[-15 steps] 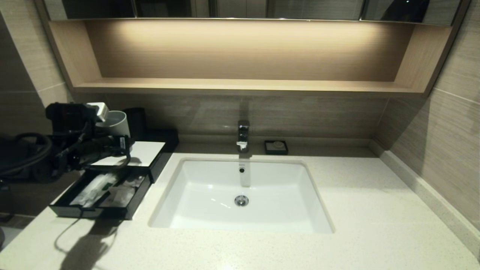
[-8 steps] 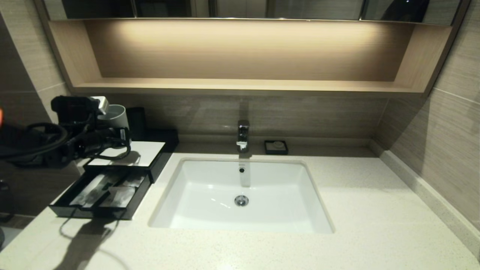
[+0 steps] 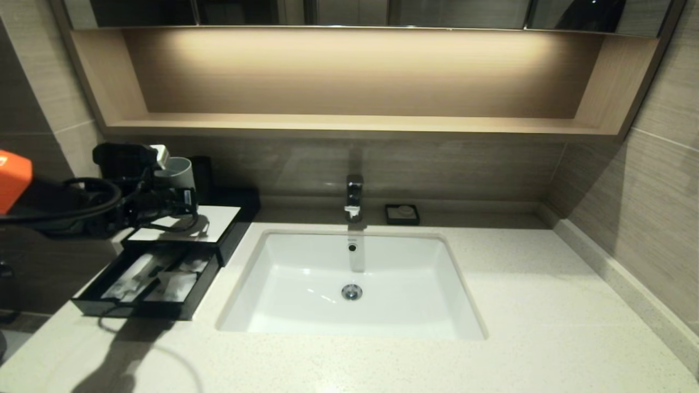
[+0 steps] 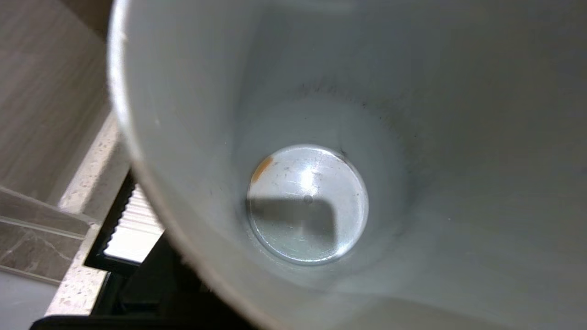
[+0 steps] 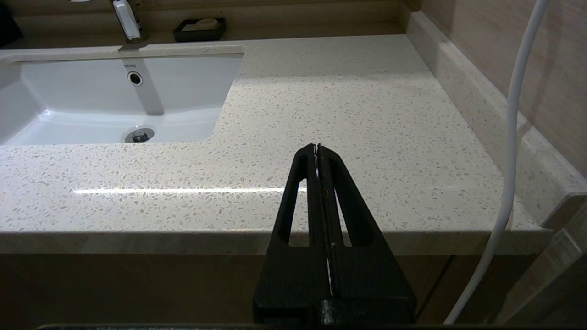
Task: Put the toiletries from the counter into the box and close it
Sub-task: Place the cup on the storage box
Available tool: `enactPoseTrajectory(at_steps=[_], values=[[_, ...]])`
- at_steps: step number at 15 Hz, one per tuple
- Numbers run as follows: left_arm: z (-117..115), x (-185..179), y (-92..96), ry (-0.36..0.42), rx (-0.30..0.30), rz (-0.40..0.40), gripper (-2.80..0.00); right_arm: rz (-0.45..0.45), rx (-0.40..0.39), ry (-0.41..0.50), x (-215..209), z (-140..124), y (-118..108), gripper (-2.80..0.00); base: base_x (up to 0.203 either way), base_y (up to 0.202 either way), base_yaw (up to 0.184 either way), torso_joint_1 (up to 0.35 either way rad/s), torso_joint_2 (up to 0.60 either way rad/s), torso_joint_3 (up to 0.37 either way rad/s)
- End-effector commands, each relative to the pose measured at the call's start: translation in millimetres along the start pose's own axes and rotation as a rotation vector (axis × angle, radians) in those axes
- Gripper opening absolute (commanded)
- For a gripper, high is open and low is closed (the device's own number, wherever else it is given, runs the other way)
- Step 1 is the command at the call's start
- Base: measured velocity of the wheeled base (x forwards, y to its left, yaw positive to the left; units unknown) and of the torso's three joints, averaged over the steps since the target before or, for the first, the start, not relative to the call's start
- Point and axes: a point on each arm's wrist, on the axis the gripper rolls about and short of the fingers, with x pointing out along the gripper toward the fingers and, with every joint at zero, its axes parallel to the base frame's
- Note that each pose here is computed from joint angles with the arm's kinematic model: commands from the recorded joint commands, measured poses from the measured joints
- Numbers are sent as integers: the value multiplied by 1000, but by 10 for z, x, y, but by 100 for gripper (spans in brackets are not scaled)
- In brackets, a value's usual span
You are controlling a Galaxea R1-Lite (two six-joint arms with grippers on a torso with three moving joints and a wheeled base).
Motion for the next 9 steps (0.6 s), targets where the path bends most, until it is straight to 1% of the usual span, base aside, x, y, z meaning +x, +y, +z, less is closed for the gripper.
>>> enactPoseTrajectory(at_steps=[1, 6, 9], values=[[-34, 72, -23, 8, 3, -4, -280, 0, 1, 1, 1, 0, 0, -280, 0, 0, 0, 0, 0, 0], [-57, 162, -88, 12, 9, -15, -280, 1, 1, -1, 0, 1, 0, -280, 0, 0, 0, 0, 0, 0], [-69, 198, -91, 15, 9, -15, -280, 0, 1, 0, 0, 0, 0, -280, 0, 0, 0, 0, 0, 0]])
